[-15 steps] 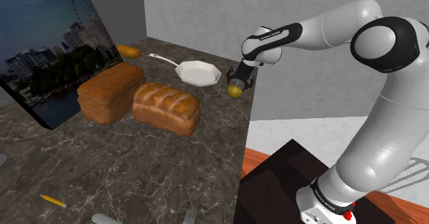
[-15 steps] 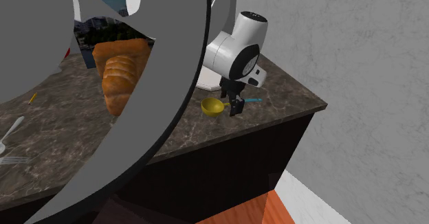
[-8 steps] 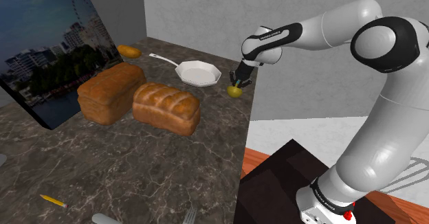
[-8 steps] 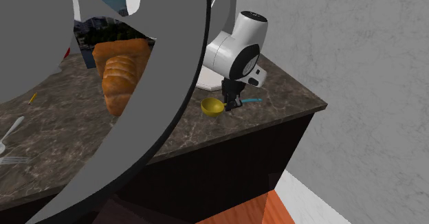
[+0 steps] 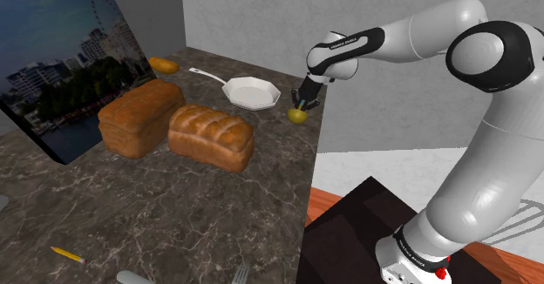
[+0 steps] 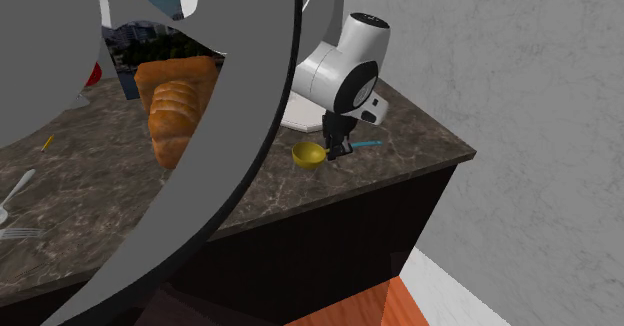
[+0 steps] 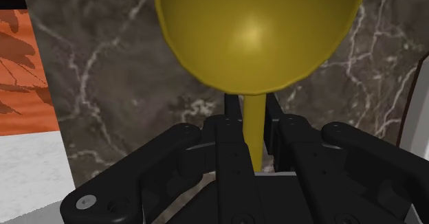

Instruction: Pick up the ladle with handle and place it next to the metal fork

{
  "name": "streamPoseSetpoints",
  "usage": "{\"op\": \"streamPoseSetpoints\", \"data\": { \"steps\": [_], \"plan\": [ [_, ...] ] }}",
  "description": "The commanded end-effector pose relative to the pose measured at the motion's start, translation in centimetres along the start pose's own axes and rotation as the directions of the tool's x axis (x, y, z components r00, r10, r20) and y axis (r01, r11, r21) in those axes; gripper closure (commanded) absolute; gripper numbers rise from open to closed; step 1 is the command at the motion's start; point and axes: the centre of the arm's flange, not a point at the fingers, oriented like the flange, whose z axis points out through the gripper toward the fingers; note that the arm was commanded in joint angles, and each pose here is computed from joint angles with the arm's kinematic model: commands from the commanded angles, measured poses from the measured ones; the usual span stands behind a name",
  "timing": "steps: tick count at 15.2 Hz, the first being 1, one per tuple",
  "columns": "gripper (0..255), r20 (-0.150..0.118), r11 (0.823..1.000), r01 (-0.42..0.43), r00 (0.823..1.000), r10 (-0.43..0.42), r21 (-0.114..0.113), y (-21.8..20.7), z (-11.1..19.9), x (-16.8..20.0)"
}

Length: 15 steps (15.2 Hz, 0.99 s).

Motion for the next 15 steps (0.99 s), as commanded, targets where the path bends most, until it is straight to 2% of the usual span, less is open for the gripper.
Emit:
{"op": "streamPoseSetpoints", "data": {
  "steps": [1, 15],
  "plan": [
    [255, 0.000, 1.000, 0.000, 1.000, 0.000, 0.000, -0.2, -1.0, -0.1],
    [255, 0.000, 1.000, 0.000, 1.000, 0.000, 0.000, -1.5, -8.2, -0.7]
  ]
}}
